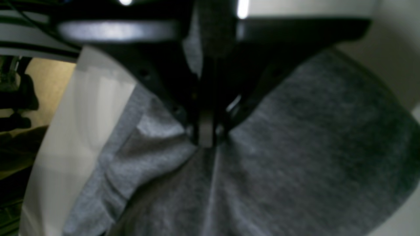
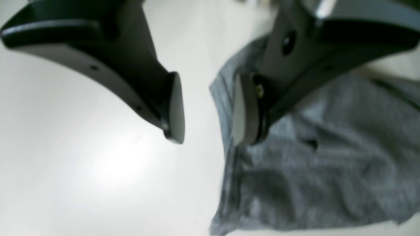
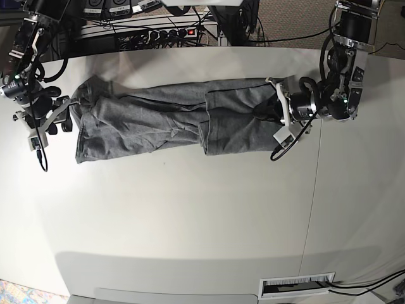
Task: Fold the T-shirt properly
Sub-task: 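Grasp the opposite end of the strip with the right gripper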
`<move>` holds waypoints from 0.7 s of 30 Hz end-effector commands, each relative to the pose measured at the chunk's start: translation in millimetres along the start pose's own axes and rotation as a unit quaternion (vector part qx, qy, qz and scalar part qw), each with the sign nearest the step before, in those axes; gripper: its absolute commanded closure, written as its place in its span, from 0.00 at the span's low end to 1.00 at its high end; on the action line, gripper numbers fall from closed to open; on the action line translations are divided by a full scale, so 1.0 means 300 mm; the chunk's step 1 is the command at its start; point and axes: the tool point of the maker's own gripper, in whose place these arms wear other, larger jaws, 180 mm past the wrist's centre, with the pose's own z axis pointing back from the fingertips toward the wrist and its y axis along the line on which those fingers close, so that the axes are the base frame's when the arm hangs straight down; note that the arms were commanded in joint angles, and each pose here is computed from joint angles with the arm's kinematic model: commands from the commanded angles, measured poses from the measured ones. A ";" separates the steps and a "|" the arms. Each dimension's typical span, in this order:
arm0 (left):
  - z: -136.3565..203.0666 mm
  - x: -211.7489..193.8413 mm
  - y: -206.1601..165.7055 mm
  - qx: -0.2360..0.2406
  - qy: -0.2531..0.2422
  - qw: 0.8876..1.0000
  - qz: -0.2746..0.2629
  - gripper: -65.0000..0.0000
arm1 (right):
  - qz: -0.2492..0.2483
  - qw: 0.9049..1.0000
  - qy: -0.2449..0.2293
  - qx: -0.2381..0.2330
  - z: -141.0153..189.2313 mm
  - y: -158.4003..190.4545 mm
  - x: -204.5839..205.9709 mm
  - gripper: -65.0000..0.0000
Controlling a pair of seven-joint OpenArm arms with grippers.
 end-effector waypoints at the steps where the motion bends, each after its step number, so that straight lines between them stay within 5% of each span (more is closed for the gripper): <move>1: 0.010 -0.001 0.008 0.005 0.007 1.000 -0.008 1.00 | 0.010 0.999 -0.041 -0.010 0.020 -0.026 0.089 0.60; 8: 0.006 -0.016 0.007 0.005 0.012 1.000 -0.004 1.00 | 0.012 0.999 -0.050 -0.015 0.023 -0.036 0.145 0.59; 11: 0.006 -0.014 0.007 0.005 0.011 1.000 -0.004 1.00 | 0.012 0.999 -0.040 -0.021 0.017 -0.047 0.128 0.44; 21: 0.006 -0.015 0.007 0.005 0.011 1.000 -0.004 1.00 | -0.056 0.998 -0.030 0.011 -0.065 -0.073 0.096 0.44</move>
